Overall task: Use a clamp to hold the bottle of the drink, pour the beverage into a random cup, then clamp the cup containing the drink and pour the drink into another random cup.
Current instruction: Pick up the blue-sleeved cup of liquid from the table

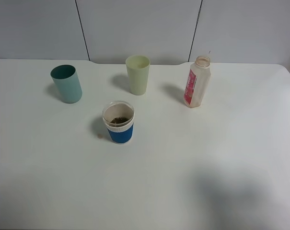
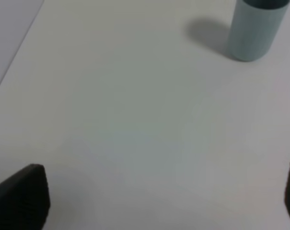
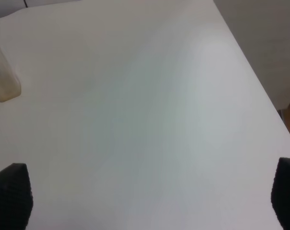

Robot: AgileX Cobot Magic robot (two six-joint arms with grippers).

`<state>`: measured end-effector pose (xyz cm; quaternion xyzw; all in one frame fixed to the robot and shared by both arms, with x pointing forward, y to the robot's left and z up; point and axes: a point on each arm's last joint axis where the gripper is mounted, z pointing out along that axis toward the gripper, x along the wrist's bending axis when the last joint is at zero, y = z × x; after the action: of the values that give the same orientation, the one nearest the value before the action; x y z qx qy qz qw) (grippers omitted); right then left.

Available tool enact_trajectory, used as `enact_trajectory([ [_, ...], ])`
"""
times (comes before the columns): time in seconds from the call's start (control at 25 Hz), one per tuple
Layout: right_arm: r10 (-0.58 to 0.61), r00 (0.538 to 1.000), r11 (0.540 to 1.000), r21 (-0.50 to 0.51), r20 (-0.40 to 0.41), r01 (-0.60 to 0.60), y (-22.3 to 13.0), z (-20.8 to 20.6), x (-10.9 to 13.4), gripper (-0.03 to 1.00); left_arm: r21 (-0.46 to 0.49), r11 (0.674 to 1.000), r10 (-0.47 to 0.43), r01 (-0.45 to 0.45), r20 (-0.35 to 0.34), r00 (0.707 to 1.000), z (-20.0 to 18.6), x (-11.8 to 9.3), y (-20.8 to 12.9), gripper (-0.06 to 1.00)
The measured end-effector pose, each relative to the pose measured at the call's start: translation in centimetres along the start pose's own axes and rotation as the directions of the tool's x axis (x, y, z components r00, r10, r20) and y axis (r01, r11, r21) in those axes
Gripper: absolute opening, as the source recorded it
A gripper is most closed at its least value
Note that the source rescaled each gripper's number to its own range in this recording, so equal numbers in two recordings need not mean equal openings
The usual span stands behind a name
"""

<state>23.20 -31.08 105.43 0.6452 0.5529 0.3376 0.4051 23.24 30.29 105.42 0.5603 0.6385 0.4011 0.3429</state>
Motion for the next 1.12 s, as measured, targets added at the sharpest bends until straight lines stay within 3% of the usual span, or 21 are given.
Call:
enact_trajectory([
  [1.12,0.000,1.000,1.000,0.000,0.000,0.000,0.00,0.00,0.00,1.00,0.000,1.000,0.000,0.000,0.000,1.000,0.00,0.00,0.00,1.00],
])
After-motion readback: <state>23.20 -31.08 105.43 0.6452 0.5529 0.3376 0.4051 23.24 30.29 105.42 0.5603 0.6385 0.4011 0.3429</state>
